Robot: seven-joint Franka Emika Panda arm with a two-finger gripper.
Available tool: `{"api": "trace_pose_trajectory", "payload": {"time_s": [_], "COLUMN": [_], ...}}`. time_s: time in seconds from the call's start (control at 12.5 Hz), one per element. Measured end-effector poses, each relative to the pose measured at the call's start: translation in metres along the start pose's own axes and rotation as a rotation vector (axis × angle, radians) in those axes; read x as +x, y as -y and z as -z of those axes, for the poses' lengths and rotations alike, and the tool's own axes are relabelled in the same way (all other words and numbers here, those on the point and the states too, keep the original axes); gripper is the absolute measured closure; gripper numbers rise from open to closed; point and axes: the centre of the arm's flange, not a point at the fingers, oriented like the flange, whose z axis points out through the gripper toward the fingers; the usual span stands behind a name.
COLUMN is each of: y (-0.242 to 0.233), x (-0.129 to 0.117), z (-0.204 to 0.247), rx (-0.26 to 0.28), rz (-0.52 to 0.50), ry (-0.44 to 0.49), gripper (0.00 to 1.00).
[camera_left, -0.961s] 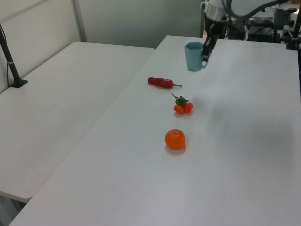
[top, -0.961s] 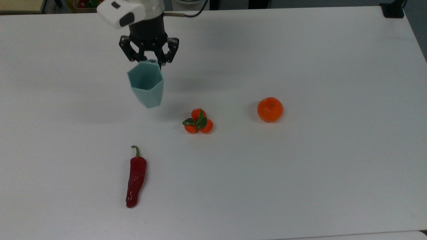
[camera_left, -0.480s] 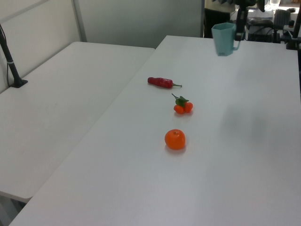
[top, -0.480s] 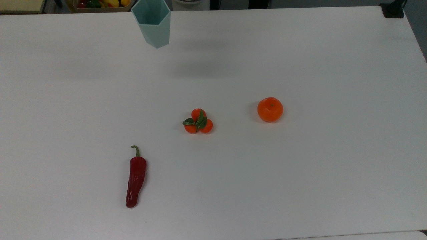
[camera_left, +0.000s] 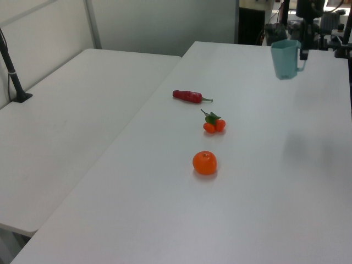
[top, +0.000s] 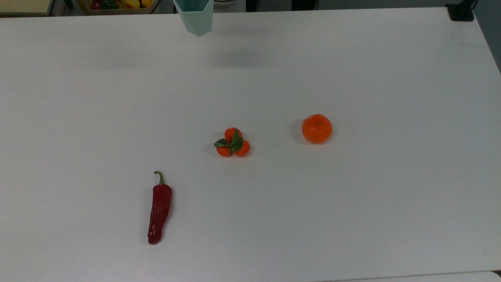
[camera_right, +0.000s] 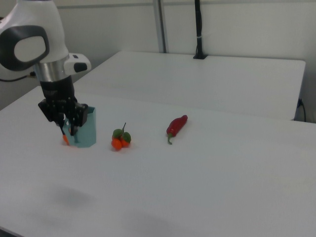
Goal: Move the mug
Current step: 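Lift the mug and carry it away from the tomatoes, then lower the mug onto the table and open the gripper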
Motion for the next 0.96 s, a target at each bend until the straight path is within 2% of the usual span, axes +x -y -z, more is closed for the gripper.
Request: {"api": "trace_pose_trajectory", "payload": {"time_s": [0.32, 0.72, 0.96], "y": [0.004, -0.003, -0.006], "x": [-0.020, -0.028, -0.035], "z": [-0.040, -0.100, -0.135], "rx": [0.012, -0.049, -0.063], "rz": [0.063, 0.089, 0.103], "ry": [0.049, 0.052, 0.040], "gripper": [0.73, 0.73, 0.73]}}
